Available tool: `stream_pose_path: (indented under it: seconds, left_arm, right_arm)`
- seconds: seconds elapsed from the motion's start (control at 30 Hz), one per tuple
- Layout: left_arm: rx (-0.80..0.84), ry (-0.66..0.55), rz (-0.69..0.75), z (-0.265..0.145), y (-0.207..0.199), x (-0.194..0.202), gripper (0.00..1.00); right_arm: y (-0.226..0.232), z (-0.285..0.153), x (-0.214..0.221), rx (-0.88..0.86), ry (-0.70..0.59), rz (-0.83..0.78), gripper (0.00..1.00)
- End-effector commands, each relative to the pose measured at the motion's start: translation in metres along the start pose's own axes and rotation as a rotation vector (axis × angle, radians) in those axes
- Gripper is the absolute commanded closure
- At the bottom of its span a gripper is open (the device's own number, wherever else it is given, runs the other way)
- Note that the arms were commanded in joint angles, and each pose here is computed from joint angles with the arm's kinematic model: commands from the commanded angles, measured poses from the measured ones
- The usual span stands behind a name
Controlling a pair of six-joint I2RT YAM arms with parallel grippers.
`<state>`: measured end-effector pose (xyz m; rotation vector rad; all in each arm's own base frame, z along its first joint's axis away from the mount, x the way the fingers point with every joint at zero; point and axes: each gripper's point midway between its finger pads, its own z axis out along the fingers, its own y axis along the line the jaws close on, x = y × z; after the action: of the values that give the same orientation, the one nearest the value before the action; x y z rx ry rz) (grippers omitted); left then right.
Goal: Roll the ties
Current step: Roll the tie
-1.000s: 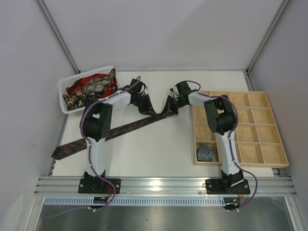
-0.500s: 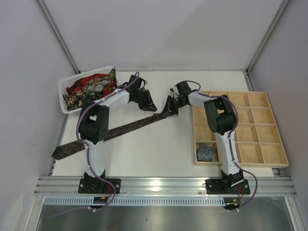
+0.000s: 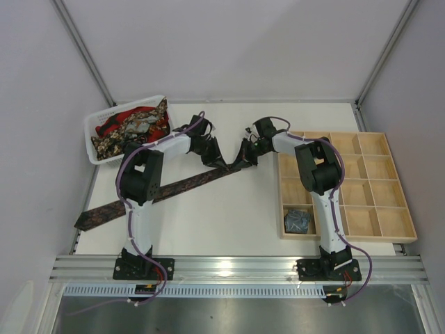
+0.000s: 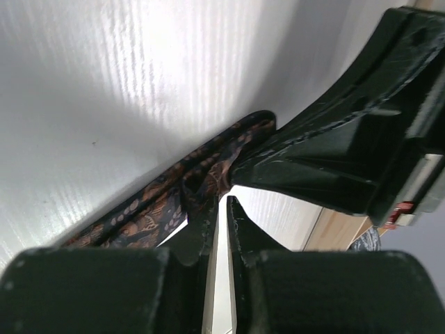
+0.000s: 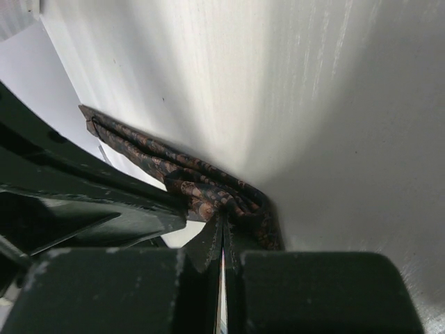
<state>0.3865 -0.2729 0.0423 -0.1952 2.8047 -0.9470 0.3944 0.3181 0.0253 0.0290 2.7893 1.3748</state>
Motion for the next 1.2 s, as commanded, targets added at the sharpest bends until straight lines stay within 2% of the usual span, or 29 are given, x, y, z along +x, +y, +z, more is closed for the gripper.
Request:
stream_pose_path:
  seconds: [0.0, 0.2, 0.33, 0.53, 0.6, 0.63, 0.73, 0.9, 1.17]
  left_arm:
    - [0.004, 0.003, 0.024, 0.003, 0.002, 0.004, 0.88]
    - [-0.026, 0.016, 0.016, 0.008, 0.017, 0.01, 0.88]
    - [-0.035, 0.023, 0.014, 0.01, 0.021, 0.012, 0.88]
    - [-0.041, 0.029, 0.0, 0.012, 0.028, 0.012, 0.88]
    - [-0.038, 0.031, 0.0, 0.013, 0.029, 0.013, 0.88]
    - [-0.035, 0.033, -0.001, 0.013, 0.029, 0.013, 0.89]
    - [-0.037, 0.036, -0.003, 0.014, 0.031, 0.013, 0.88]
    - [-0.041, 0.048, -0.011, 0.016, 0.037, 0.018, 0.88]
    - [-0.039, 0.049, -0.019, 0.016, 0.044, 0.02, 0.88]
  right_arm:
    - [-0.012, 0.001, -0.005, 0.029, -0.013, -0.004, 1.0]
    - [-0.001, -0.006, -0.01, 0.013, -0.018, -0.02, 1.0]
    - [0.012, -0.019, -0.017, 0.008, -0.039, -0.047, 0.94]
    - [0.013, -0.042, -0.029, 0.03, -0.071, -0.097, 0.77]
    - [0.009, -0.048, -0.032, 0.042, -0.071, -0.11, 0.67]
    - [0.005, -0.047, -0.032, 0.046, -0.065, -0.124, 0.59]
    - [0.0, -0.047, -0.032, 0.035, -0.044, -0.132, 0.49]
    - [-0.004, -0.042, -0.027, 0.005, -0.025, -0.15, 0.47]
    - [-0.011, -0.025, -0.016, -0.06, 0.035, -0.152, 0.5]
